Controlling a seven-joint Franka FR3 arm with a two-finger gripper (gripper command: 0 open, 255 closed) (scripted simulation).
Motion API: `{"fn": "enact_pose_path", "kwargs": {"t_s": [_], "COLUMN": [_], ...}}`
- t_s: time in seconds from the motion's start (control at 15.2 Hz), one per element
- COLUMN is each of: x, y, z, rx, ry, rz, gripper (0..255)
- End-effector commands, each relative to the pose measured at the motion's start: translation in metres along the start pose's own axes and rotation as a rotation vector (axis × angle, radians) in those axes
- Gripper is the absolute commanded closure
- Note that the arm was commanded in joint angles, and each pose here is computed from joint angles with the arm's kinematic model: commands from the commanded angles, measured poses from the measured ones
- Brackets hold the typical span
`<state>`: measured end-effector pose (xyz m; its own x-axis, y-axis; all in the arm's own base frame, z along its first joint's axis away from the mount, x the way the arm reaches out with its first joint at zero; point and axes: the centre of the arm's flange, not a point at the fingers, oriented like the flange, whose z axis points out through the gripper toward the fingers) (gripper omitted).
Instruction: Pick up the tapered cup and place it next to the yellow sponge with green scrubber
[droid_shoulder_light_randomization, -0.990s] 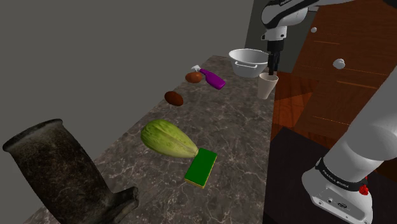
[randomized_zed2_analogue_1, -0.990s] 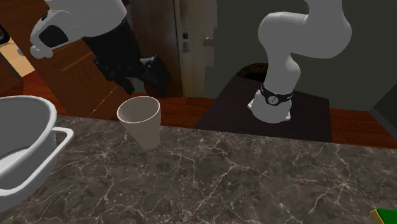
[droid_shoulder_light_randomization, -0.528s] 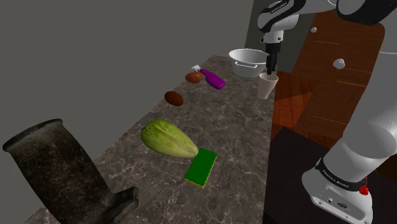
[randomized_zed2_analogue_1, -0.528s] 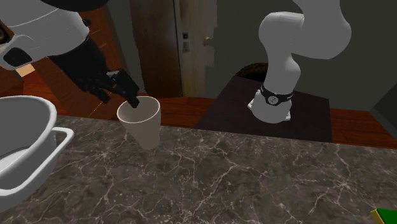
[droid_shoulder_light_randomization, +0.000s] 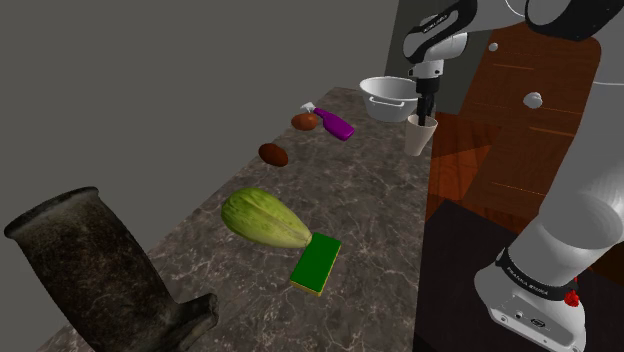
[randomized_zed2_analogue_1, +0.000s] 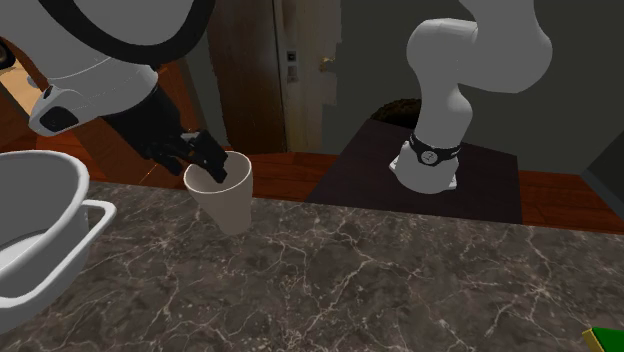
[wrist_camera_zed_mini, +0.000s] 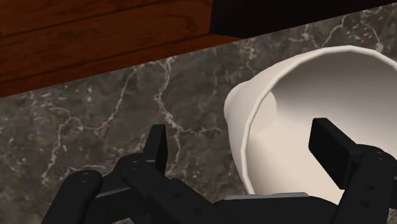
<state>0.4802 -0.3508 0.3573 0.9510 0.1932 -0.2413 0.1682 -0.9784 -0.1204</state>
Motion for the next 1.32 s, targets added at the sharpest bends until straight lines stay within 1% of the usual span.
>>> {"fn": "enact_pose_path", "kwargs": {"t_s": [0.0,0.26,0.33,0.92,1.25], "x": [0.000,0.000,0.000,0.000,-0.006], "y": [0.000,0.000,0.000,0.000,-0.003], "z": [0.001,0.001,0.001,0.001,-0.024], "rx": [0.000,0.000,0.000,0.000,0.000], "ry": [0.000,0.000,0.000,0.000,0.000], "rz": [0.000,0.000,0.000,0.000,0.000], "gripper": [0,0,255,255,255]}}
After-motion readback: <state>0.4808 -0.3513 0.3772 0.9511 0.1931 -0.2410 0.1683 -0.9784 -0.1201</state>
